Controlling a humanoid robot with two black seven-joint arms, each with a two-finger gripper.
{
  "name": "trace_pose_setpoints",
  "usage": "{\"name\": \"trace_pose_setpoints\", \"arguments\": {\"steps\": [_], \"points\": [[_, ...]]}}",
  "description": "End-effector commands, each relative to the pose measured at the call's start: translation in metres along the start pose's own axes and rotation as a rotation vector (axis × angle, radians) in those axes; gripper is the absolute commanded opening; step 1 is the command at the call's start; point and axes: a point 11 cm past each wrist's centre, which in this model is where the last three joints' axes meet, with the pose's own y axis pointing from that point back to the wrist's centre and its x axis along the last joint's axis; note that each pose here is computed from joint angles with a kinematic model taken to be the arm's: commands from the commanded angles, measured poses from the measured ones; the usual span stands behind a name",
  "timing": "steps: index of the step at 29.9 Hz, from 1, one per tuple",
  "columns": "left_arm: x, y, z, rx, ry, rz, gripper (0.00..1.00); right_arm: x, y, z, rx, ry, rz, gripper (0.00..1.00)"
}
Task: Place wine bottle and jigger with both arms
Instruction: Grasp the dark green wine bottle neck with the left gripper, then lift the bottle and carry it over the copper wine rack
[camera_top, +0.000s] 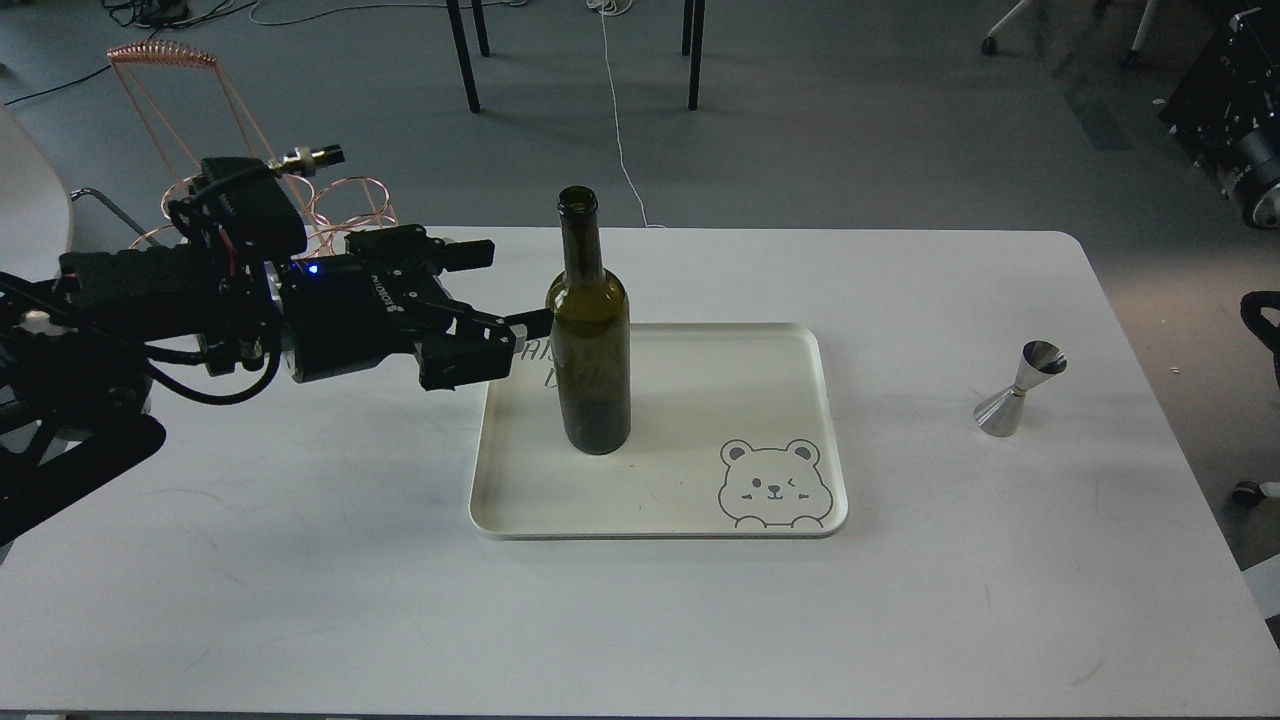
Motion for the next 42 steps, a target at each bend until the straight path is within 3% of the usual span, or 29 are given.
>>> {"name": "trace_pose_setpoints", "arguments": {"steps": [1,7,11,18,22,24,26,30,36,42], "points": [[0.001,-0.015,-0.002,0.032,-0.001,0.028,0.97,0.0,0.0,0.001,-0.002,0.0,-0.001,0.98],[0.002,-0.03,-0.005,0.044,0.027,0.078,0.95,0.0,0.0,0.001,-0.002,0.0,-0.001,0.98],[0.009,-0.035,-0.001,0.035,0.03,0.115,0.82,0.0,0.0,0.001,-0.002,0.0,-0.001,0.98],[0.012,-0.042,0.001,0.056,0.044,0.135,0.8,0.0,0.001,0.002,-0.004,0.001,-0.002,0.98],[0.011,-0.043,0.002,0.052,0.047,0.135,0.62,0.0,0.001,0.002,-0.004,0.003,-0.001,0.98],[0.012,-0.043,0.002,0.052,0.046,0.136,0.45,0.0,0.001,0.002,-0.005,0.004,-0.002,0.98],[0.012,-0.043,0.002,0.052,0.045,0.137,0.35,0.0,0.001,0.002,-0.005,0.004,-0.002,0.98],[0.016,-0.042,0.002,0.054,0.038,0.174,0.32,0.0,0.001,0.002,-0.006,0.005,-0.003,0.98],[0.021,-0.035,-0.002,0.061,0.024,0.187,0.17,0.001,0.001,0.002,-0.005,0.006,-0.001,0.98],[0.046,-0.012,-0.018,0.107,0.049,0.257,0.13,0.002,0.001,0.001,-0.003,0.007,0.0,0.98]]}}
